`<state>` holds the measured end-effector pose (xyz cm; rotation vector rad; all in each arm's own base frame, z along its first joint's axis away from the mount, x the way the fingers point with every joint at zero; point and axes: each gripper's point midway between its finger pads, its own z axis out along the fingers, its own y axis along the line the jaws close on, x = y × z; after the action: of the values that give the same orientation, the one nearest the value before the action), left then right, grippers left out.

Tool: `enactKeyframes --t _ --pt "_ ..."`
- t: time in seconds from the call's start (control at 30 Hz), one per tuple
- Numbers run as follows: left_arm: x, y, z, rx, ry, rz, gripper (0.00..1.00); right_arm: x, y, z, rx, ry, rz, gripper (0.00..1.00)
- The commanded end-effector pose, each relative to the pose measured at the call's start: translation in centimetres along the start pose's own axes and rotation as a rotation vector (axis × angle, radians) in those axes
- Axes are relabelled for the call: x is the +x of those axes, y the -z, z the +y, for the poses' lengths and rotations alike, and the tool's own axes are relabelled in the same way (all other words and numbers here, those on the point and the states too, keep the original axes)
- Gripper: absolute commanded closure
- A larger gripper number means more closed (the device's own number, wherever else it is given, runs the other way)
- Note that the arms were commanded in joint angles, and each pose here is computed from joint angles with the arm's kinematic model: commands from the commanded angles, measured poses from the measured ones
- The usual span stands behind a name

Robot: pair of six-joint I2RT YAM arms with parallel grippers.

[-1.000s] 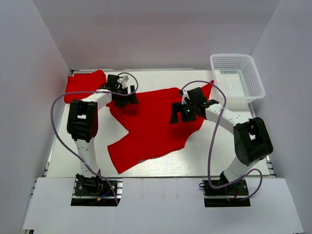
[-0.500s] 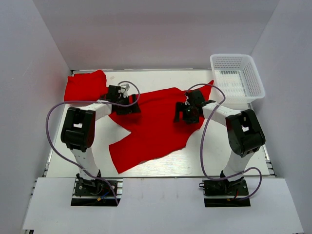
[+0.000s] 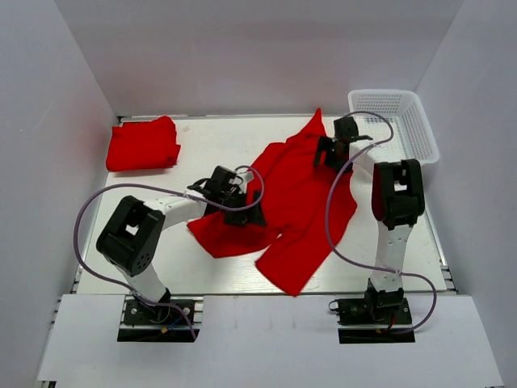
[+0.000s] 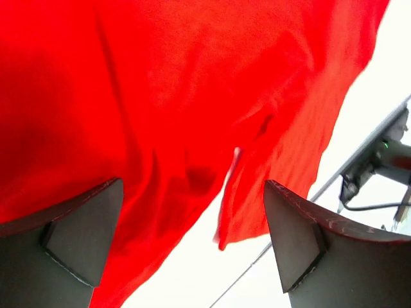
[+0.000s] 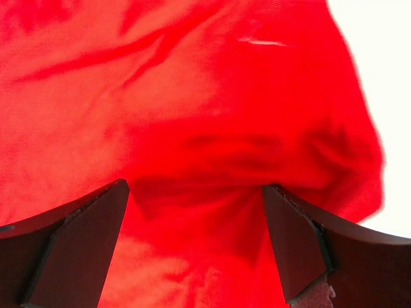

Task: Fold and stack the t-shirts
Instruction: Flatten out the tshirt

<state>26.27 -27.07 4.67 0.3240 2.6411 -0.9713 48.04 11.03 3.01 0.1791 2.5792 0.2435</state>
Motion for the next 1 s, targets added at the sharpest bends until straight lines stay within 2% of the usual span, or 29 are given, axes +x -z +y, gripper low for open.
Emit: enactKeyframes --t 0.0,0.07,0.2,0.27,0.37,0.4,0.43,0.47,0.53,0.57,0.6,0.67,0.73,0.77,0.87,0.97 --pt "-1.7 1.1 -3.6 0.058 -0.080 0.006 0.00 -2.6 1.2 -0.6 0.016 0.105 0.005 0.10" --pt "-2.6 1.7 -3.6 0.020 -0.094 -0.016 0.00 -3.0 2.2 0.1 -0.009 0.177 0.001 0.10" --pt "-5.0 5.7 -1.1 -0.209 -0.083 -0.129 0.00 -2.6 5.2 2.2 -0.107 0.246 -0.047 0.10" --pt "-6.6 9.0 0.5 -0.362 -0.034 -0.257 0.00 -1.7 7.7 2.8 -0.124 0.277 -0.074 0.10" --pt "-5.2 13.0 3.6 -0.554 0.097 -0.329 0.00 0.5 10.8 4.1 -0.133 0.332 -0.096 0.10" --pt "-3.6 14.1 4.9 -0.611 0.146 -0.309 0.00 1.2 11.2 4.3 -0.135 0.339 -0.090 0.10" --pt "-2.9 15.2 6.2 -0.671 0.227 -0.343 0.00 3.4 12.6 4.9 -0.142 0.373 -0.086 0.10" --pt "-0.8 15.4 7.7 -0.715 0.265 -0.324 0.00 4.7 13.0 5.1 -0.142 0.386 -0.069 0.10" --pt "1.0 17.6 9.1 -0.760 0.374 -0.393 0.00 8.7 14.3 5.3 -0.136 0.421 -0.027 0.10" --pt "2.9 17.3 10.3 -0.781 0.397 -0.372 0.00 10.6 14.7 5.1 -0.136 0.404 0.004 0.10" --pt "2.8 17.9 10.2 -0.755 0.409 -0.426 0.00 12.1 15.1 5.8 -0.156 0.428 0.026 0.10" --pt "4.1 17.4 11.2 -0.743 0.445 -0.433 0.03 15.9 15.9 6.0 -0.189 0.466 0.082 0.10" --pt "4.3 16.3 11.6 -0.694 0.455 -0.453 0.11 18.3 17.1 6.6 -0.210 0.477 0.110 0.10" --pt "4.3 15.9 11.8 -0.678 0.454 -0.451 0.13 21.3 17.3 7.2 -0.249 0.502 0.174 0.10" --pt "4.4 13.7 11.8 -0.605 0.412 -0.404 0.20 24.7 18.6 7.4 -0.252 0.526 0.248 0.10" --pt "4.5 12.1 11.8 -0.559 0.399 -0.377 0.22 26.9 19.3 7.7 -0.248 0.540 0.290 0.10"
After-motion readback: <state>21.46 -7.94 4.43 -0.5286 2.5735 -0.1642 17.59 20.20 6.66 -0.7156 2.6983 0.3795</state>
